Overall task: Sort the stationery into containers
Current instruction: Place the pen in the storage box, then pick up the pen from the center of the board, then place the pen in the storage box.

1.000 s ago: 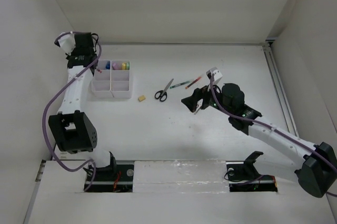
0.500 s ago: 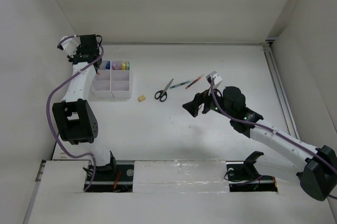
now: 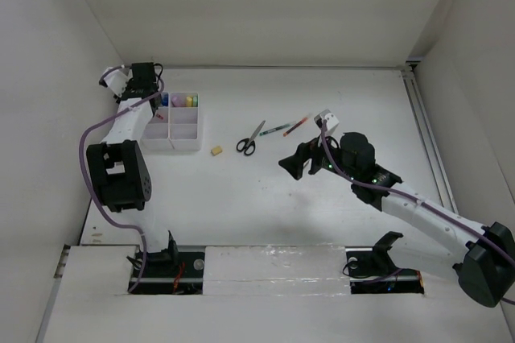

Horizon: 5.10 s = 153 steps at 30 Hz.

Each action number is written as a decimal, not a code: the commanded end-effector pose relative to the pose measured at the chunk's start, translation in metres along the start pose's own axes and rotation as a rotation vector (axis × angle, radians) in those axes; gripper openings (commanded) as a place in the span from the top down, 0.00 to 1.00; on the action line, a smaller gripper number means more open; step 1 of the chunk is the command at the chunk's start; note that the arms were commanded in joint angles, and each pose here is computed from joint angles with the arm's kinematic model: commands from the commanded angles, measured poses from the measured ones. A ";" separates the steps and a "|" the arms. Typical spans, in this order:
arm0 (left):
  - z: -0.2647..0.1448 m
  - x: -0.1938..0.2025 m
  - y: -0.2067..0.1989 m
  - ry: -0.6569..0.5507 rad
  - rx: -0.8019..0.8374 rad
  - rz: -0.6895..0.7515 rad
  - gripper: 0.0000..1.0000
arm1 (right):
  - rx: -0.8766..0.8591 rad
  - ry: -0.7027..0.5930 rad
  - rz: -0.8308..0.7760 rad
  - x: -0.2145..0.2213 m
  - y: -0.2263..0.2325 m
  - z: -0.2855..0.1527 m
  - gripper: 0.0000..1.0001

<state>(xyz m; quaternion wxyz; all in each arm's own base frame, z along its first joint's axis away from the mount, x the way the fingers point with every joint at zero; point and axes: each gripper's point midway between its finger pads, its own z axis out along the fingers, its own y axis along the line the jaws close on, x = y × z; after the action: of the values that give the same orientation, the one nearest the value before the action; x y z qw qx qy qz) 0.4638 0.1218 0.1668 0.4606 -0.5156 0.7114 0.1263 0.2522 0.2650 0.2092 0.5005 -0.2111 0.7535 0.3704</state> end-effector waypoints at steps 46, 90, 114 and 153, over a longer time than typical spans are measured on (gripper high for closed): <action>-0.202 -0.072 -0.043 0.103 0.668 0.138 0.00 | 1.064 0.262 0.528 0.042 -0.209 0.114 0.27; -0.253 -0.049 -0.069 0.233 0.993 0.173 0.00 | 1.247 0.345 0.514 0.074 -0.230 0.058 1.00; -0.323 0.039 -0.071 0.707 1.586 0.222 0.00 | -0.266 -0.051 -0.067 -0.129 0.082 0.157 1.00; -0.099 -0.116 -0.029 -0.066 0.345 0.105 1.00 | -0.012 0.003 0.033 -0.053 0.001 0.071 0.00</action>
<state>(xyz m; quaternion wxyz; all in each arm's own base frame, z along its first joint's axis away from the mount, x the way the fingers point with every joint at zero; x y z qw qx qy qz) 0.4570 0.0811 0.3210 0.5625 -0.3414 0.7513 -0.0521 0.3128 0.3222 0.2228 0.4580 -0.1948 0.7795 0.3805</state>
